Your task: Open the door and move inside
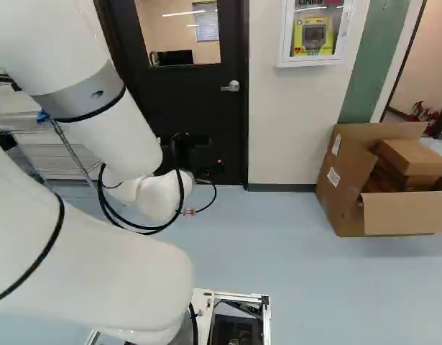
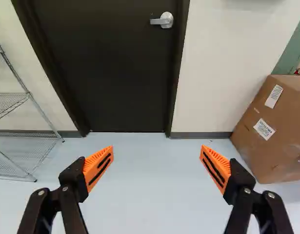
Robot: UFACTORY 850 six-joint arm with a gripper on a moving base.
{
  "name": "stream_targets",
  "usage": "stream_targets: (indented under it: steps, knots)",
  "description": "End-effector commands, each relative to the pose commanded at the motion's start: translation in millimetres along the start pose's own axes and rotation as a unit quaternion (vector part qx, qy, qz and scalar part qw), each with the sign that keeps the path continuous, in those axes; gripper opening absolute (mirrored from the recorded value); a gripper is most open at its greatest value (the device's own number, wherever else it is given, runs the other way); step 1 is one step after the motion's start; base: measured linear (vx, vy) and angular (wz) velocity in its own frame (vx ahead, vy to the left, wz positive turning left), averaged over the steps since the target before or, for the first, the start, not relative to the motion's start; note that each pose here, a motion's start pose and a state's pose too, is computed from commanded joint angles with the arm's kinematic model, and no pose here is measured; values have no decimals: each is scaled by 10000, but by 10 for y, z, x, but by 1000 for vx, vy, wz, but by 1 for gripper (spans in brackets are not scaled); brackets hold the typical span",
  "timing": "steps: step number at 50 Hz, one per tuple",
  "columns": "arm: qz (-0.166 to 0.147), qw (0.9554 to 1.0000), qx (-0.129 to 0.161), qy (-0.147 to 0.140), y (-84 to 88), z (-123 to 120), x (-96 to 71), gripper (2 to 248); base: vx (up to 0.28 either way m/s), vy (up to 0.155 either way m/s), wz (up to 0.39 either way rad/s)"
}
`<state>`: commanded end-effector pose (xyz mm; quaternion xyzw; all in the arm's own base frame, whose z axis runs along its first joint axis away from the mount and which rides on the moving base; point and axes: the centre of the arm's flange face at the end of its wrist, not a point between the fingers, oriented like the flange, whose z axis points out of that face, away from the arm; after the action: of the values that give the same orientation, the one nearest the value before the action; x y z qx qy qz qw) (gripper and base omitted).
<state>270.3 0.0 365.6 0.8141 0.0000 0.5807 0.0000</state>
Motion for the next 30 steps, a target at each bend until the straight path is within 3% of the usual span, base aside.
stream_targets:
  steps: [30]
  knots:
    - [0, 10000, 0, 0, 0, 0, 0, 247, 179, 114, -31]
